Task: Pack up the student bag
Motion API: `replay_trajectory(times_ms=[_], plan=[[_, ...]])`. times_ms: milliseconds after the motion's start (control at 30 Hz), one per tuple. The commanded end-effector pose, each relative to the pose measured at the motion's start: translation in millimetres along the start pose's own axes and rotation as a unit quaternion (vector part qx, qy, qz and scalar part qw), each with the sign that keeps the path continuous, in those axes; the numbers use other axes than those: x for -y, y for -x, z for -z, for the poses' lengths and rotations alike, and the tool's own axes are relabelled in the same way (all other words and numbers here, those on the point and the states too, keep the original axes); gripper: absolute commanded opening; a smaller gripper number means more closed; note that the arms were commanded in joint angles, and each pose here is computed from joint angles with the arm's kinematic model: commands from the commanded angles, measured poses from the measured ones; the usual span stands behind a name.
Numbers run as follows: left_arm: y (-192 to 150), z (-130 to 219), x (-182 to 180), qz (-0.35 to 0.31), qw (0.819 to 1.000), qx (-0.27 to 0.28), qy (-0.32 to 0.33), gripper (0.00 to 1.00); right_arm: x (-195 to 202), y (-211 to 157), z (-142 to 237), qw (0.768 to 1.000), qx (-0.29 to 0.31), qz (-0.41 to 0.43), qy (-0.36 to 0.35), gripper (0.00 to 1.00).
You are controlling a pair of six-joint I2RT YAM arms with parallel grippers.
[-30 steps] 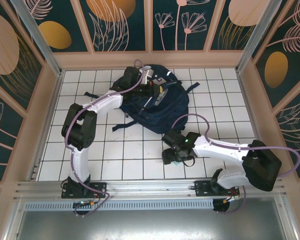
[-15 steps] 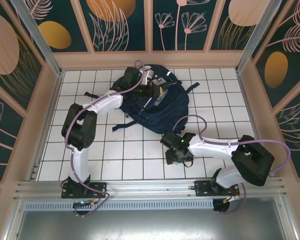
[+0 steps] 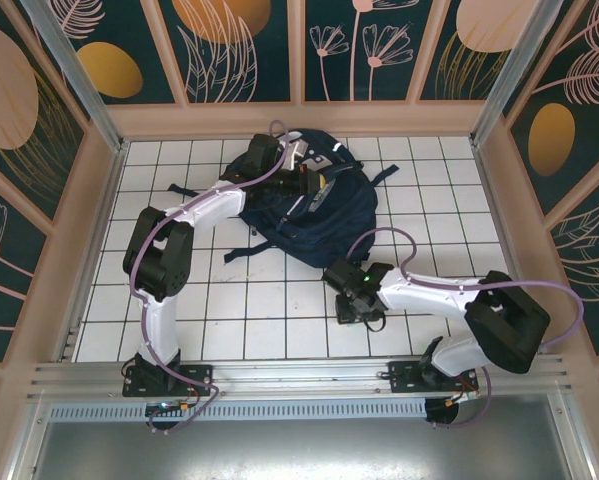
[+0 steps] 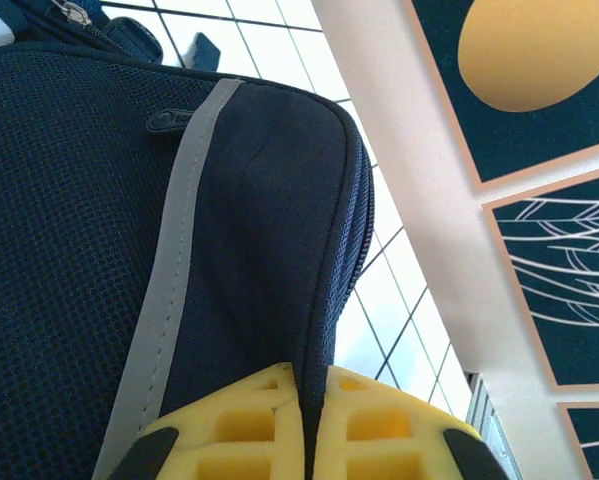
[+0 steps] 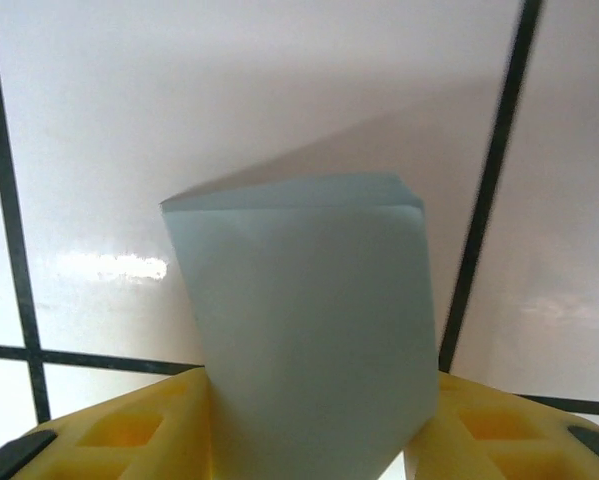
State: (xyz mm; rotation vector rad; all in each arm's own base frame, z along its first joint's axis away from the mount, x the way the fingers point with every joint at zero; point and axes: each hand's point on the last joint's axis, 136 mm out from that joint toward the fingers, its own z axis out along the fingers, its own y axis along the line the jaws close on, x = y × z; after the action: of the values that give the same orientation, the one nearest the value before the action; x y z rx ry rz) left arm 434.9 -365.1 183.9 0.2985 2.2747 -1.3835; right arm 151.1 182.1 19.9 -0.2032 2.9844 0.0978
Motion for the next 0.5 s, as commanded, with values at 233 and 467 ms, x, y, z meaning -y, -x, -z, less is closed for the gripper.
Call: replay_trajectory(times_ms=[233,467], plan=[[24.3,10.3,44.5,-0.028,0.997,0.017,-0.067,0.0,18.8,102.8,91.4,0.979,0.116,-0.105,0.133,0.48],[31.9,15.9,38.6,-0.034,0.998,0.041,-0.03,0.0,6.7,191.0,113.3,0.945,0.167,-0.143,0.242,0.48]])
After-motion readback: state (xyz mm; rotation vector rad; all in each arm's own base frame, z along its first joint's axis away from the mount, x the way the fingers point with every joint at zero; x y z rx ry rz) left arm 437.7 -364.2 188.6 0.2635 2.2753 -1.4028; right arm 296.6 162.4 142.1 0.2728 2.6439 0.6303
